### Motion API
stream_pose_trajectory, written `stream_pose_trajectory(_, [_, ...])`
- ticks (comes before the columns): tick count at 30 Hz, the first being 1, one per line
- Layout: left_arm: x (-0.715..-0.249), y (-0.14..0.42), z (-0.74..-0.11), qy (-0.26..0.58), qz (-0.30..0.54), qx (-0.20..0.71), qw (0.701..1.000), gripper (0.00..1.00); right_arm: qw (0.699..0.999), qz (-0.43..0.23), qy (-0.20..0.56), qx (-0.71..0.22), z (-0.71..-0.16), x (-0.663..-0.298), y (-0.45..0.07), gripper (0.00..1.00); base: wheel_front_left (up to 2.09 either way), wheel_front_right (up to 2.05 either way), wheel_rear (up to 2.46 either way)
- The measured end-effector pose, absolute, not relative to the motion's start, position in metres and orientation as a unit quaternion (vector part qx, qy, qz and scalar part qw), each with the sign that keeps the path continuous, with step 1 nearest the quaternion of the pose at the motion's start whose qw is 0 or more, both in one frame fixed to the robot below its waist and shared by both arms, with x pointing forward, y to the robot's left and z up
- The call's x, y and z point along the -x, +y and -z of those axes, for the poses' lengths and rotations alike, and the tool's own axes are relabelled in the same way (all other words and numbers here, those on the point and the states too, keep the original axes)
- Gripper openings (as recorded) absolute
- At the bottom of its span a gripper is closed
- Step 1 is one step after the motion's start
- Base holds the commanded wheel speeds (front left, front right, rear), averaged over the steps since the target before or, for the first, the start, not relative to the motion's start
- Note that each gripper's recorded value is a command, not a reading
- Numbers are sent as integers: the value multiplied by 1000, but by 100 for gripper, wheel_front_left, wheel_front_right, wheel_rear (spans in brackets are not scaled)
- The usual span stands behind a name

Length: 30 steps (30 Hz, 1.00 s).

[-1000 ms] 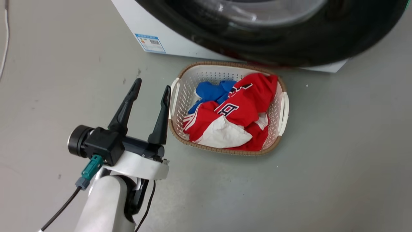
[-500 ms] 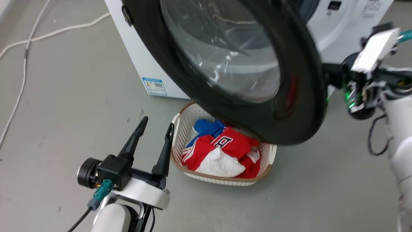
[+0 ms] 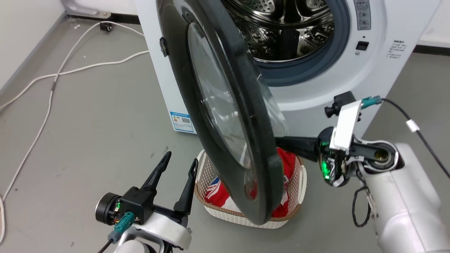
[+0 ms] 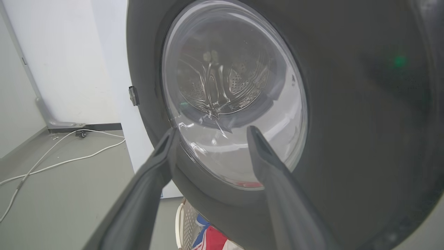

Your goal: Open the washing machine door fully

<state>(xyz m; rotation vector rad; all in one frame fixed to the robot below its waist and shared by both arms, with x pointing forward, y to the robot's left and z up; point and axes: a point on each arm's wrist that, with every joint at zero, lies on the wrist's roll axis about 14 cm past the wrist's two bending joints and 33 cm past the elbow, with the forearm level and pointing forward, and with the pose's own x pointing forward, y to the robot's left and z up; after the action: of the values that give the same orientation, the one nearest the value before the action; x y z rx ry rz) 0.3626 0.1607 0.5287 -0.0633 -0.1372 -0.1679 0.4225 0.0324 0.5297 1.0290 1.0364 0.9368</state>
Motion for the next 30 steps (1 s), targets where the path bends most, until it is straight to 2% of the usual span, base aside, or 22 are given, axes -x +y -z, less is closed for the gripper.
stream_pose_trajectory(6, [-355,163,-531,-72,80,31,994,100,631,-445,453,-445,-532,-393,55,0,0,0,0])
stream_pose_trajectory(11, [-349,163,-530,-71,79,31,994,100,646,-433,414,-472,-536,-387,61,0,0,0,0])
stream_pose_trajectory(15, [-348,159,-529,-70,85,33,993,100,688,-381,353,-506,-536,-402,41,0,0,0,0])
stream_pose_trajectory(18, [-348,157,-527,-67,89,34,993,100,730,-326,295,-523,-534,-415,13,0,0,0,0])
stream_pose_trajectory(21, [-349,154,-525,-65,95,34,993,100,759,-266,240,-544,-528,-421,-25,0,0,0,0])
stream_pose_trajectory(30, [-353,149,-526,-66,104,34,992,100,830,-99,116,-537,-503,-403,-141,0,0,0,0])
